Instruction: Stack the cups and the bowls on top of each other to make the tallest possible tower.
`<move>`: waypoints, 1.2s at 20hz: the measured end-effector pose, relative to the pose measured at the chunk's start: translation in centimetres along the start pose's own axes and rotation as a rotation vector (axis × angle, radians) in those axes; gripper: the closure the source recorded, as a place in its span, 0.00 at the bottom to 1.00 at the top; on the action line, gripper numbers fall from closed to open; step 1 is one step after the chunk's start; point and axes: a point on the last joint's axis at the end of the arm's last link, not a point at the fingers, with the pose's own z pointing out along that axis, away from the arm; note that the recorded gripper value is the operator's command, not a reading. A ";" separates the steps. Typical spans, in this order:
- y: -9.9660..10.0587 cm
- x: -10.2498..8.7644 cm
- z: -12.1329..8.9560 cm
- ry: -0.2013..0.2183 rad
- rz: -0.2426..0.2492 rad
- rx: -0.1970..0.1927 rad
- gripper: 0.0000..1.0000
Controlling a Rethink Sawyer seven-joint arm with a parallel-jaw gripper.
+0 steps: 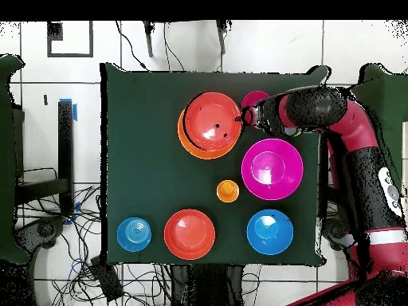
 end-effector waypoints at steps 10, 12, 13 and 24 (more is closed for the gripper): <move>-0.2 -0.2 0.9 -0.031 0.003 -0.002 1.00; -0.2 -0.1 1.2 -0.028 0.004 -0.007 1.00; -0.2 -0.1 1.3 -0.027 0.005 -0.008 1.00; -0.2 -0.1 1.4 -0.026 0.005 -0.010 0.00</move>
